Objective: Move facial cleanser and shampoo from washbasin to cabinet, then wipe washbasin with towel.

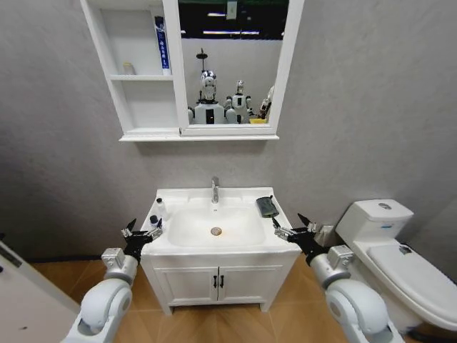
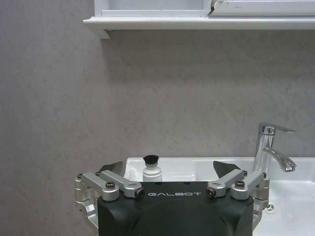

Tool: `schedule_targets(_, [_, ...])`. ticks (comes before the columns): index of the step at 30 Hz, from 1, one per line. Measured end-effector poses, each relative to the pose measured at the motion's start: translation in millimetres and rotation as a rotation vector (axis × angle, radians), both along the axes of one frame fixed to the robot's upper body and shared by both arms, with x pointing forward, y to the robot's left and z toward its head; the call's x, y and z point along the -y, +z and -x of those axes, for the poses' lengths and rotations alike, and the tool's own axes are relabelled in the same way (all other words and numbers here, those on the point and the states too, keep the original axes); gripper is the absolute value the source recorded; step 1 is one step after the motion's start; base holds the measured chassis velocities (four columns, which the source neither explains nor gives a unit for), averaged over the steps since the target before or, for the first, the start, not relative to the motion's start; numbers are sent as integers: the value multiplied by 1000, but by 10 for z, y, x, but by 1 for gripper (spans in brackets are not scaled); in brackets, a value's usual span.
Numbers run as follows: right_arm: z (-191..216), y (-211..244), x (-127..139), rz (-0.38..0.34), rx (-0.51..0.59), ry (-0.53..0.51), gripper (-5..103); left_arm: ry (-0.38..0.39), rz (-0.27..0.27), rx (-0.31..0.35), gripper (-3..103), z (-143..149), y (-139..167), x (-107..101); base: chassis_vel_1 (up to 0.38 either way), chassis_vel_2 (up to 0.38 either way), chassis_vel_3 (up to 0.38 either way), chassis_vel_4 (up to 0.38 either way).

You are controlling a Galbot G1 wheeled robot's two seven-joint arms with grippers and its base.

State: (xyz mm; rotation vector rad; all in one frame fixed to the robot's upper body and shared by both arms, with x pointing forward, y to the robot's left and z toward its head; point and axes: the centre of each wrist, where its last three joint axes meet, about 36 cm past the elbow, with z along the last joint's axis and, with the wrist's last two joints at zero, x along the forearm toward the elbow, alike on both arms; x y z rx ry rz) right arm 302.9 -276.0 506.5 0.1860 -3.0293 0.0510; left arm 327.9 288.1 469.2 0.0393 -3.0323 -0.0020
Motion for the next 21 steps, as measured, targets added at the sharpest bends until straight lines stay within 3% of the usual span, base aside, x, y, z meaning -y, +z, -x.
schedule_targets(8, [-1, -52, -17, -9, -9, -2, 100, 0, -49, -31, 100, -32, -219, -33, -3, 1, -1, 2])
schedule_targets(21, [-34, -95, 15, -2, 6, -8, 100, -9, -40, -82, 100, -160, -548, -61, 8, -4, -7, 6])
